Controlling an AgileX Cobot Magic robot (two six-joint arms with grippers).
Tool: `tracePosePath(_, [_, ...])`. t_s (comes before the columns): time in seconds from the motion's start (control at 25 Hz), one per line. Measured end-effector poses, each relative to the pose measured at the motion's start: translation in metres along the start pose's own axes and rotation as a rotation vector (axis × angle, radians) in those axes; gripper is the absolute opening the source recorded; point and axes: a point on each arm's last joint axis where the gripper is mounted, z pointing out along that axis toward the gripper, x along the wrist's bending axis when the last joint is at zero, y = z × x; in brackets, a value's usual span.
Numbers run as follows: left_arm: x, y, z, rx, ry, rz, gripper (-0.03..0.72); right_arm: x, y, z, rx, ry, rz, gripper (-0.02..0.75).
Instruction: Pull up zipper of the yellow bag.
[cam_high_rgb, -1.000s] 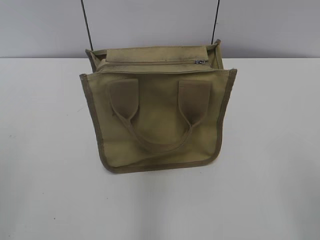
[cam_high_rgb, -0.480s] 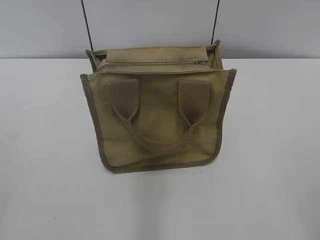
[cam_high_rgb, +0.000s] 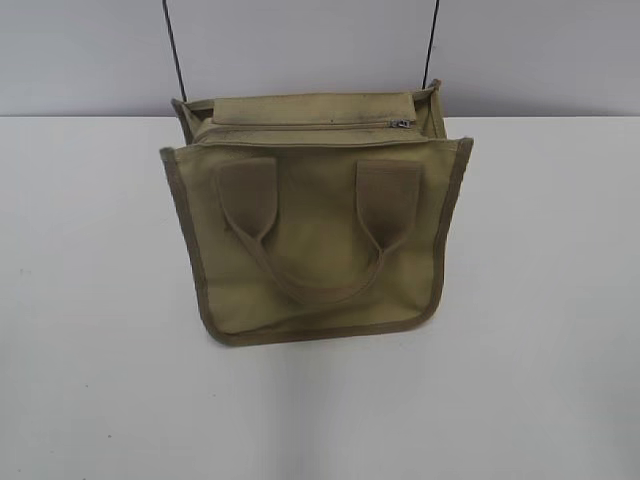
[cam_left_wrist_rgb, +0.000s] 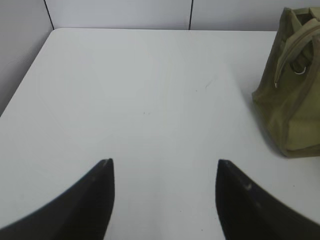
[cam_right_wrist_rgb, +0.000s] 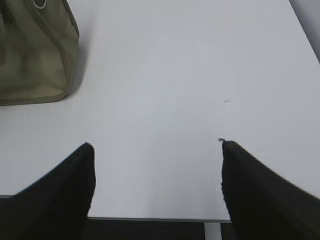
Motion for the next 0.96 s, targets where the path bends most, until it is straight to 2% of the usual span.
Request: tracePosePath(0.96, [0.0001,-0.0006,0.0007,0.002,-0.015,0.006,0.479,0.0004,0.0001,0.0000,-0.001,0.004,0.002,0.575])
